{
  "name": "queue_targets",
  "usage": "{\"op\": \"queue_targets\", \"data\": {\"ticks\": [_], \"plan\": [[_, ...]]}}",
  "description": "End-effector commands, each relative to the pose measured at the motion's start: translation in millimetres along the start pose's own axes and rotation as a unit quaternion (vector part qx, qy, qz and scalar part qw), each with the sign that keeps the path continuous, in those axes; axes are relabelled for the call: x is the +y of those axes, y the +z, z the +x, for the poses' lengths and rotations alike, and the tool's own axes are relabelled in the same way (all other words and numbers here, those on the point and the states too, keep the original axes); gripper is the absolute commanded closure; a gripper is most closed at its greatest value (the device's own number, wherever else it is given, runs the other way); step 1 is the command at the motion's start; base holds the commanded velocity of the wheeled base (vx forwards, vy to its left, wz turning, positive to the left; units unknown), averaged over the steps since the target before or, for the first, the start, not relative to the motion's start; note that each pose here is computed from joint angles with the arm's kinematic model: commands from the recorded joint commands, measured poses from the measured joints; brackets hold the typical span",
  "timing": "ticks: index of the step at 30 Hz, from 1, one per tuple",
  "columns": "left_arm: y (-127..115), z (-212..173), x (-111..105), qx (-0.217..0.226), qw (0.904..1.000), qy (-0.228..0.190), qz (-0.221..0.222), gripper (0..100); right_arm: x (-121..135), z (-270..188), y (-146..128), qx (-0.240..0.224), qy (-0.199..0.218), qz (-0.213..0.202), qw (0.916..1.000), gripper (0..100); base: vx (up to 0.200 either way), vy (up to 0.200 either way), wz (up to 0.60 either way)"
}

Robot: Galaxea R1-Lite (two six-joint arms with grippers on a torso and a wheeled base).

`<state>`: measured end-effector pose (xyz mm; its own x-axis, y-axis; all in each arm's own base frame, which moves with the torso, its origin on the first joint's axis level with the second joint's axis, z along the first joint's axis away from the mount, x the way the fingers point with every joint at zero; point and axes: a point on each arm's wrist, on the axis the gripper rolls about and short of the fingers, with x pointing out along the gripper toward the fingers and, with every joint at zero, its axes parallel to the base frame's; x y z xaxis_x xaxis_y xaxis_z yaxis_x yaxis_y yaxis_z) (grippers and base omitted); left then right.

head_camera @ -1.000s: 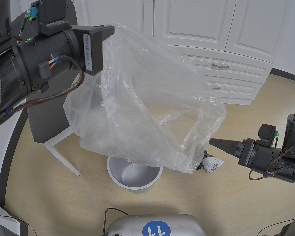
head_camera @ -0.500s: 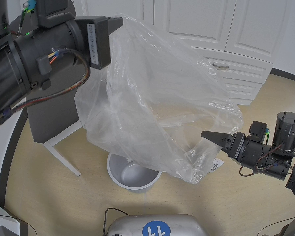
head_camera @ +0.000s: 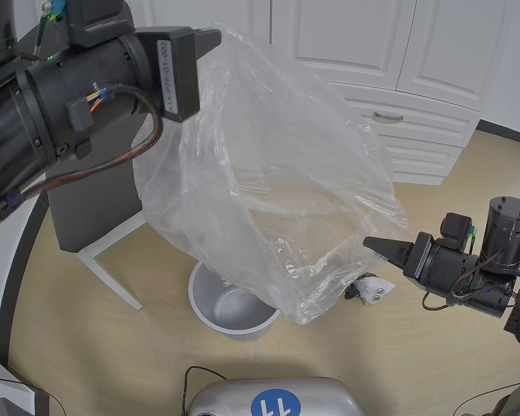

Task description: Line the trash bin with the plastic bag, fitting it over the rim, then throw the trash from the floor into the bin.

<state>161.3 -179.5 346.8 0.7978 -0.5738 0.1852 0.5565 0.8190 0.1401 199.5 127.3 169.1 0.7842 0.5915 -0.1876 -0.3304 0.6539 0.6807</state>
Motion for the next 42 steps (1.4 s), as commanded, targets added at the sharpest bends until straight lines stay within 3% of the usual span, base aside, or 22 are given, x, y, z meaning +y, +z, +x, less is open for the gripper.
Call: {"op": "queue_targets", "data": {"ticks": [1, 14, 15, 42], "plan": [[0, 0, -1, 0.0, 1.0, -0.001, 0.0, 100, 1, 0, 1, -0.001, 0.003, 0.0, 1.0, 100, 0.0, 0.0, 0.0], [2, 0, -1, -0.003, 1.0, -0.001, 0.0, 100, 1, -3, 1, -0.004, 0.004, 0.008, 1.0, 100, 0.0, 0.0, 0.0], [2, 0, 0, -0.004, 1.0, -0.001, -0.001, 100, 1, -3, 0, -0.002, 0.003, 0.005, 1.0, 0, 0.0, 0.0, 0.0], [13, 4, -10, -0.025, 0.9995, -0.017, -0.011, 100, -2, 11, -11, -0.006, 0.02, 0.007, 0.9998, 0, 0.0, 0.0, 0.0]]}}
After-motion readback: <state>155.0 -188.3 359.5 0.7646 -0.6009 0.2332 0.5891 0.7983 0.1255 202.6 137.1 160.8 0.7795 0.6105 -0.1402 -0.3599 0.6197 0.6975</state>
